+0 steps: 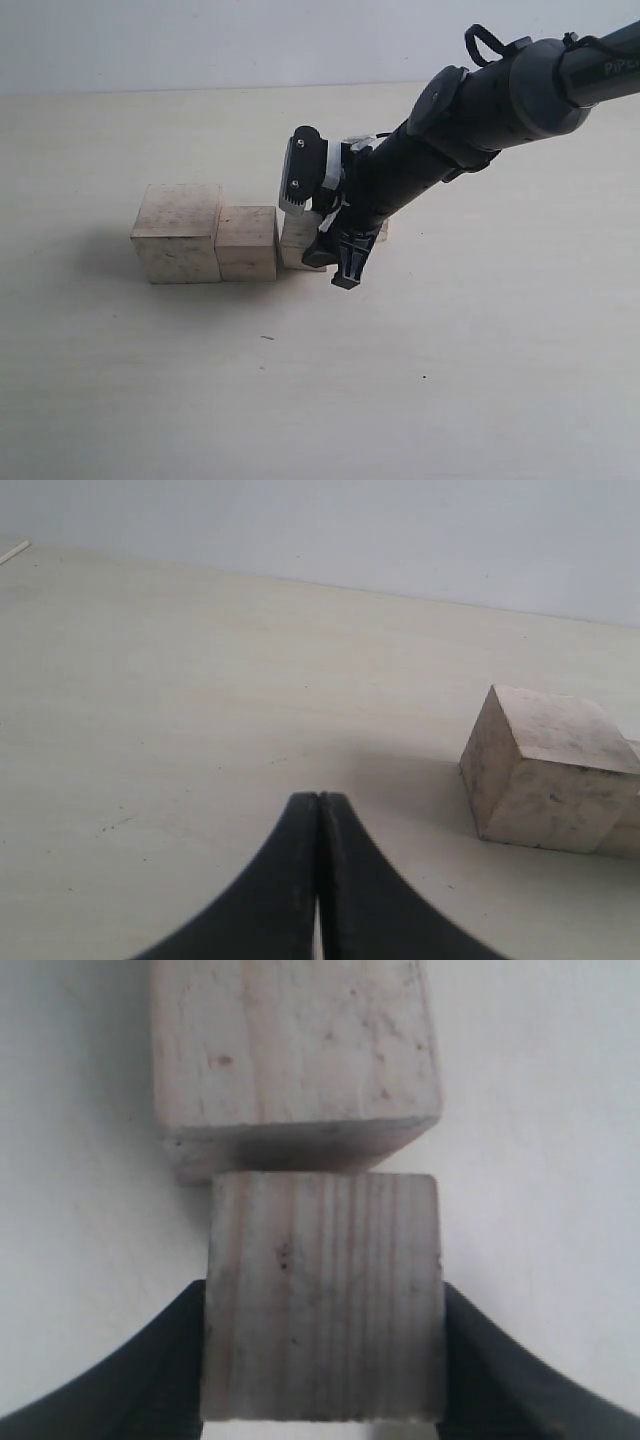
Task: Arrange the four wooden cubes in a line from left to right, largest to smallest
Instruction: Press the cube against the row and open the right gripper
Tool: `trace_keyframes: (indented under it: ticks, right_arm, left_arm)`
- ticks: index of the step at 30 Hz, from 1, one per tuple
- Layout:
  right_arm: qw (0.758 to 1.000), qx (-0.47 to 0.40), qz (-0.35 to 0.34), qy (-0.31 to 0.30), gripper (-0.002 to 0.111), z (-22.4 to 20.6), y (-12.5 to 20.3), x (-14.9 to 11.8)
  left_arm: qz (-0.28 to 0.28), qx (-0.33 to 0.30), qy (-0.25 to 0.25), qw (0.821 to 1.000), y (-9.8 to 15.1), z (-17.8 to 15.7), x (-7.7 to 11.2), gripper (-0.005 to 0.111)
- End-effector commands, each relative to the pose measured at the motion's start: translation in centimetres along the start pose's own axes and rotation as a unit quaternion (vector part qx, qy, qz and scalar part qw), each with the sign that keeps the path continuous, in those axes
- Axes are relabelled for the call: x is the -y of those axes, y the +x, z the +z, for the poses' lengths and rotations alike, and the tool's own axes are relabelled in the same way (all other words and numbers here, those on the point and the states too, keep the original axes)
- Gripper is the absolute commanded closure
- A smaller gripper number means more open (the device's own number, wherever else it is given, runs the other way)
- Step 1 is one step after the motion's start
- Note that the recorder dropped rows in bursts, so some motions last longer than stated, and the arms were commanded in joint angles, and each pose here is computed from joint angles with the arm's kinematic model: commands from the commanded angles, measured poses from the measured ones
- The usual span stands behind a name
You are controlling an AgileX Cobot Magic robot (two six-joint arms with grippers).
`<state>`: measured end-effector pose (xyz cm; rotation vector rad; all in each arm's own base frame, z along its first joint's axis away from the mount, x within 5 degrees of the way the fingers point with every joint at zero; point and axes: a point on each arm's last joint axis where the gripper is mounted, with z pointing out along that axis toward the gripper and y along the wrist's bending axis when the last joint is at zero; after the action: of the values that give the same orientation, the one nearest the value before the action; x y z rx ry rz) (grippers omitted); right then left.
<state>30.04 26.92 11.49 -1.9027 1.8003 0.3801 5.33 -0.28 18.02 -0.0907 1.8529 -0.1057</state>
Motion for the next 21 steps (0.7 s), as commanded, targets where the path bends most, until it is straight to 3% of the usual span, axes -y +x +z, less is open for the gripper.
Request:
trace_keyframes:
  ticks: [1, 5, 8, 17, 21]
  right_arm:
    - [1.000, -0.004, -0.003, -0.018, 0.108, 0.35, 0.36, -0.32]
    - [1.000, -0.004, -0.003, -0.018, 0.108, 0.35, 0.36, -0.32]
    - [1.000, -0.003, 0.001, -0.019, 0.099, 0.35, 0.36, -0.34]
    - [1.000, 0.008, 0.024, -0.014, 0.049, 0.35, 0.14, -0.25]
    - [1.000, 0.005, 0.025, 0.012, 0.039, 0.35, 0.21, 0.23]
  left_arm:
    - [0.002, 0.005, 0.003, 1.000, -0.05, -0.04, 0.03, 0.107]
    - [0.002, 0.005, 0.003, 1.000, -0.05, -0.04, 0.03, 0.107]
    - [0.002, 0.005, 0.003, 1.000, -0.05, -0.04, 0.03, 0.107]
    - [0.002, 0.005, 0.003, 1.000, -0.05, -0.04, 0.03, 0.107]
    - [0.002, 0.005, 0.003, 1.000, -0.05, -0.04, 0.03, 0.107]
